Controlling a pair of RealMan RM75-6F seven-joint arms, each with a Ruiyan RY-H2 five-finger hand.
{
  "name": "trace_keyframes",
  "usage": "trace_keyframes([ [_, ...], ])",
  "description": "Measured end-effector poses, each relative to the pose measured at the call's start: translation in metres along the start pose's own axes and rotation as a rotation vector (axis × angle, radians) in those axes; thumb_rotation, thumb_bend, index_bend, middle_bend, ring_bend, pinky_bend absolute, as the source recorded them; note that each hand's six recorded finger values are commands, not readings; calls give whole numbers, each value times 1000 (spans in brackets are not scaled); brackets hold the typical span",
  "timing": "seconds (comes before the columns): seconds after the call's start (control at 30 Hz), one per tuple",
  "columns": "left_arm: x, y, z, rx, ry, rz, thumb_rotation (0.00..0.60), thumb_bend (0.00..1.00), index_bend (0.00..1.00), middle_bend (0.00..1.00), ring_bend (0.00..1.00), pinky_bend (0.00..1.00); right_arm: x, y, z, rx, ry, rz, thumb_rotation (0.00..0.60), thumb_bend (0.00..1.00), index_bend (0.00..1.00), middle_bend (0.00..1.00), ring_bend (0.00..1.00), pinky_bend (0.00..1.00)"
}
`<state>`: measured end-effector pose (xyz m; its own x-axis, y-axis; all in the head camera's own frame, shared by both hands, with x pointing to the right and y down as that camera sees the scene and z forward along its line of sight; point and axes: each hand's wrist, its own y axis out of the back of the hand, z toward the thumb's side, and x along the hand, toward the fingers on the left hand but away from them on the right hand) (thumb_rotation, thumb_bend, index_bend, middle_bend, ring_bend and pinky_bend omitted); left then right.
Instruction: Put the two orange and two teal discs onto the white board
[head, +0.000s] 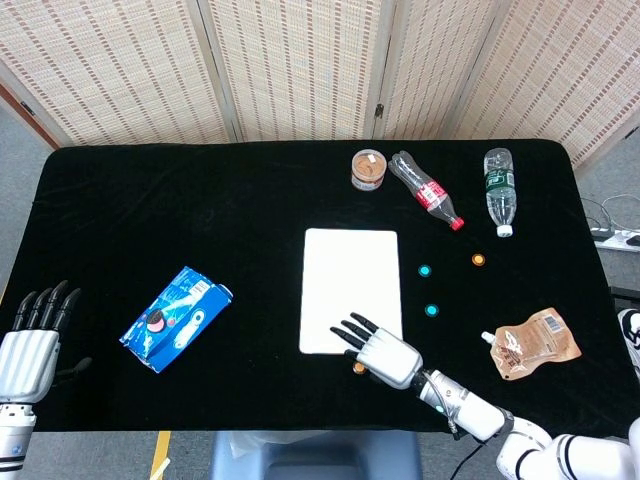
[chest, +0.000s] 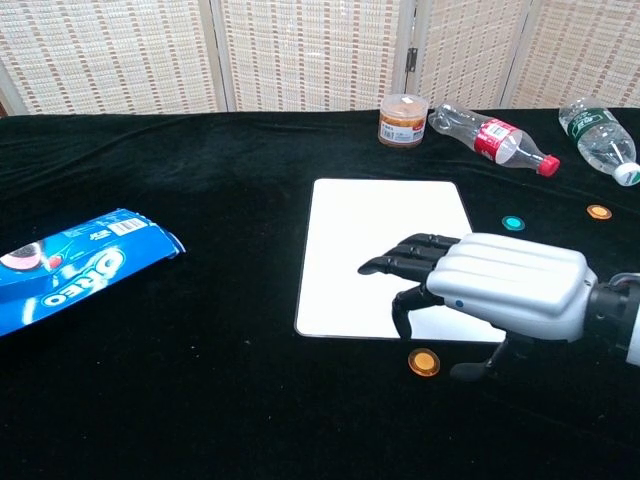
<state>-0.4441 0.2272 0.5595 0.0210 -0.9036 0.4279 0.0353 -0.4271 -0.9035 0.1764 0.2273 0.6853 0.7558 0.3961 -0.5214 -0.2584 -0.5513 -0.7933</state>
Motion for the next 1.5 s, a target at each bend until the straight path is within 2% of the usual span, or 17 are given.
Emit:
trace_keyframes([
  [0.77, -1, -6, -4, -4, 4, -15, 600, 161, 0, 0, 32, 0, -17, -13, 3, 34, 19, 39, 600, 290, 475, 81, 21, 0],
  [1.1, -2, -7, -6, -6, 9, -13, 600, 162, 0, 0, 32, 0, -19, -15, 4, 41, 24, 46, 600, 297, 545, 99, 15, 0],
  [1.33, -2, -6, -7, -7, 9, -11, 600, 162, 0, 0, 33, 0, -16, -10, 3, 35, 20, 26, 600, 303, 568, 113, 11, 0],
  [1.5, -3, -5, -6, -4, 6, -8, 600, 162, 0, 0, 33, 0, -13, 5, -2, 5, 3, -23, 600, 303, 574, 121, 10, 0],
])
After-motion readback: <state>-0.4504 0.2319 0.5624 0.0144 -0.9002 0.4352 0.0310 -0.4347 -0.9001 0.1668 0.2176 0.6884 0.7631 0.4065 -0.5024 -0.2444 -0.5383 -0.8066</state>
